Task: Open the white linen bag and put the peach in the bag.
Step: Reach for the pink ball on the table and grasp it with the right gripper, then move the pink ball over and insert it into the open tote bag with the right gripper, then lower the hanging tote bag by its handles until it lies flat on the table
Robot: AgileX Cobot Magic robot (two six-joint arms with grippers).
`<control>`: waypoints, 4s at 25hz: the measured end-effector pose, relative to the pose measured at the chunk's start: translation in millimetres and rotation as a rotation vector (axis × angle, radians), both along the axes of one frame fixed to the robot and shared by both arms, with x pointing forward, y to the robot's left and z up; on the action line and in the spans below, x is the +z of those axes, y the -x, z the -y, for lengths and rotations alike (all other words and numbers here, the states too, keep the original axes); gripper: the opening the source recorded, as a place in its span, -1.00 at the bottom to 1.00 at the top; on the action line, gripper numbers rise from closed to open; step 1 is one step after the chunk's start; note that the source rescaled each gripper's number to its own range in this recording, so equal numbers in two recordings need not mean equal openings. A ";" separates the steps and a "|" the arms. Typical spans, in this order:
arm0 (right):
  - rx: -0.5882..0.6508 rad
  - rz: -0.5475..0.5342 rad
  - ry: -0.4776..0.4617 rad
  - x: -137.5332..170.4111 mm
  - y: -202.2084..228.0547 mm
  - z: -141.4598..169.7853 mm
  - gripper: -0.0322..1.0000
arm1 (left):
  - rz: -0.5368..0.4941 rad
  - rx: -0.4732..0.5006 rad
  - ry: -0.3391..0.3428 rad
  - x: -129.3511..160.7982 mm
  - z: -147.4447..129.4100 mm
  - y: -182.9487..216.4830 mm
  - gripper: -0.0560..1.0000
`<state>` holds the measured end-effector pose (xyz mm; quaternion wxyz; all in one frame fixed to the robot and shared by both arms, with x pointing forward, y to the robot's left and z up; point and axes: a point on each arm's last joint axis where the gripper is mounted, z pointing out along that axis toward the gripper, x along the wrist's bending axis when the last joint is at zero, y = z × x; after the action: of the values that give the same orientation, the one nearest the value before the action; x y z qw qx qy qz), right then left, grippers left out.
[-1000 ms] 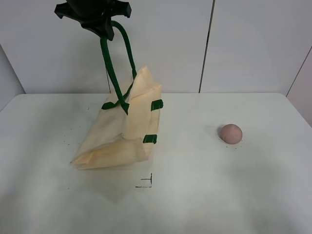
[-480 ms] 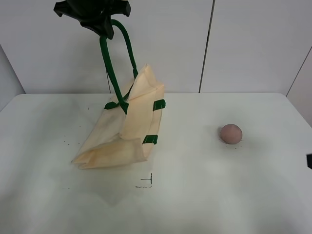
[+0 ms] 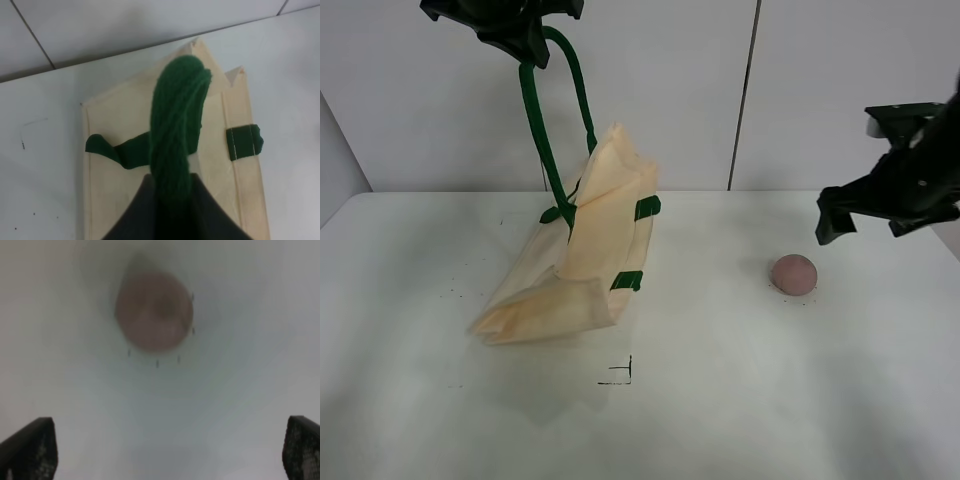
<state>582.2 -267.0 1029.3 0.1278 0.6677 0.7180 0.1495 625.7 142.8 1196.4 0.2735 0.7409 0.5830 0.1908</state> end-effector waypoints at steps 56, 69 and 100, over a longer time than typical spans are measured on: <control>0.405 0.178 -0.544 24.5 -70.1 -189.0 -0.94 | 0.036 0.000 0.014 16.0 -4.7 10.8 -0.89; 0.396 0.132 -0.531 -45.2 -75.3 -236.9 0.72 | 0.036 0.000 0.014 16.0 -4.7 10.8 -0.89; -0.043 -0.148 -0.027 -18.1 -126.2 11.4 1.00 | 0.036 -0.001 0.015 16.0 -4.6 10.8 -0.89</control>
<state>708.4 -278.4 1011.1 0.0688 0.6937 0.7090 0.1066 614.9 147.4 1212.3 0.2896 0.7355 0.5791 0.1997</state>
